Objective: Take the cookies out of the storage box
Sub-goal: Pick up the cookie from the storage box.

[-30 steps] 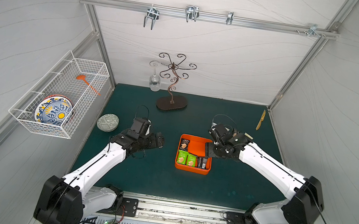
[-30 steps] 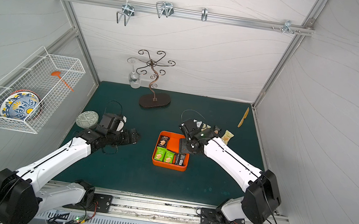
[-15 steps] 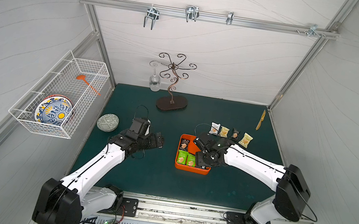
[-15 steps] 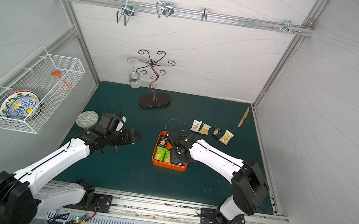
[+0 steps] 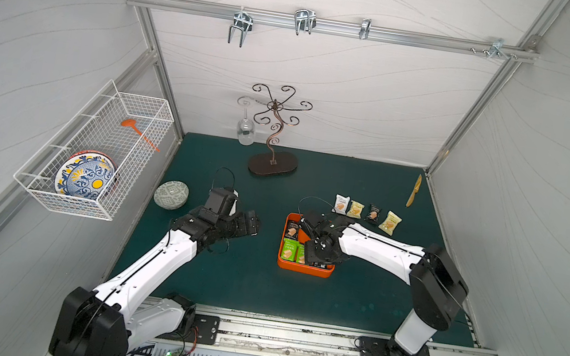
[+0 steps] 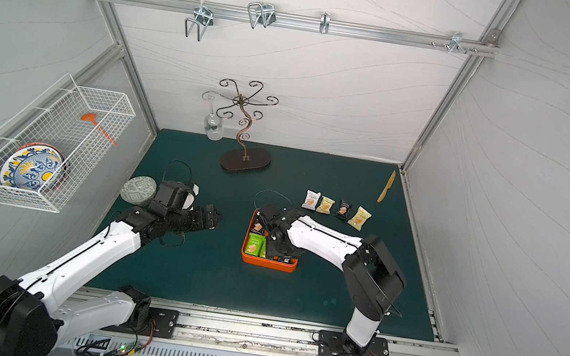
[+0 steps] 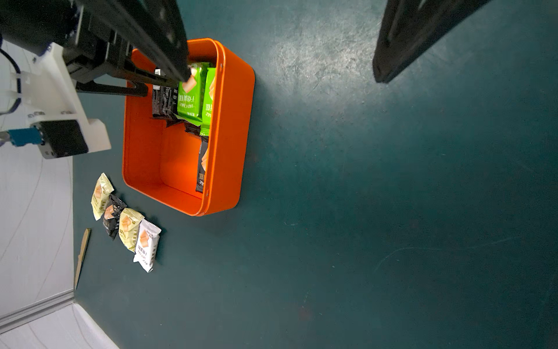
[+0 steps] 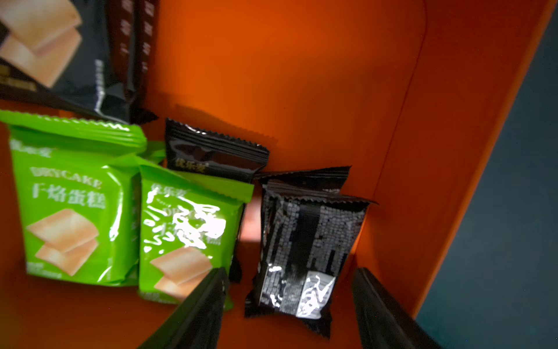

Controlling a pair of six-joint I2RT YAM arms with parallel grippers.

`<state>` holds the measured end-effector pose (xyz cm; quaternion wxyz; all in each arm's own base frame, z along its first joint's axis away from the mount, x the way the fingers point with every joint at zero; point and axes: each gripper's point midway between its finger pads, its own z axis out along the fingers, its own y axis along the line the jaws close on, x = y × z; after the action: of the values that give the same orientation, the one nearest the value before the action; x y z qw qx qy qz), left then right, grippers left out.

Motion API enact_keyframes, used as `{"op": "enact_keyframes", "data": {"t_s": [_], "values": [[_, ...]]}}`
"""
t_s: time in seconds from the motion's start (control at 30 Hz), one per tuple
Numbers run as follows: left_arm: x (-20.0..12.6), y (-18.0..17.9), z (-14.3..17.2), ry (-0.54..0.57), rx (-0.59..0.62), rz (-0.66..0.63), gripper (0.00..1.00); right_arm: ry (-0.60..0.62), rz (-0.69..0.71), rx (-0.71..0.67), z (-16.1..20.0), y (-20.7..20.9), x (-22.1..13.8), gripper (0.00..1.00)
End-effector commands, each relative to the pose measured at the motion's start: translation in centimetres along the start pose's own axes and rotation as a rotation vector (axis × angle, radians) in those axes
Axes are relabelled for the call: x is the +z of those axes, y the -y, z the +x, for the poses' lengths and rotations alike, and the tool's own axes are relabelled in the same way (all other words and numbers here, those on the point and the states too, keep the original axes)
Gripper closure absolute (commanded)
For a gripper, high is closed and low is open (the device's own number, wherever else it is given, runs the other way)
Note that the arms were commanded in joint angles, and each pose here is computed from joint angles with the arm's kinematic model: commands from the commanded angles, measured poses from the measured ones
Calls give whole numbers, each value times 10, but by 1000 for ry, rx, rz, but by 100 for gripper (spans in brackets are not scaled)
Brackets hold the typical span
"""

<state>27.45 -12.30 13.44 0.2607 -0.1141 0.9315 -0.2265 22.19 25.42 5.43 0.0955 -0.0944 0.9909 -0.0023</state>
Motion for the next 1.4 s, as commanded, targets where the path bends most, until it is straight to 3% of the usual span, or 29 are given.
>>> {"op": "enact_keyframes", "data": {"t_s": [0.0, 0.47, 0.9, 1.37], "values": [[-3, 2, -3, 21, 21, 5, 1, -4, 25, 32, -4, 3, 3, 29], [-5, 0, -5, 33, 27, -1, 1, -14, 21, 49, -13, 2, 21, 32], [-7, 0, -6, 41, 31, -5, 1, -3, 39, 46, -18, 7, 27, 52], [-6, 0, -6, 41, 31, -4, 1, 63, 30, 36, -33, 11, -4, 57]]}}
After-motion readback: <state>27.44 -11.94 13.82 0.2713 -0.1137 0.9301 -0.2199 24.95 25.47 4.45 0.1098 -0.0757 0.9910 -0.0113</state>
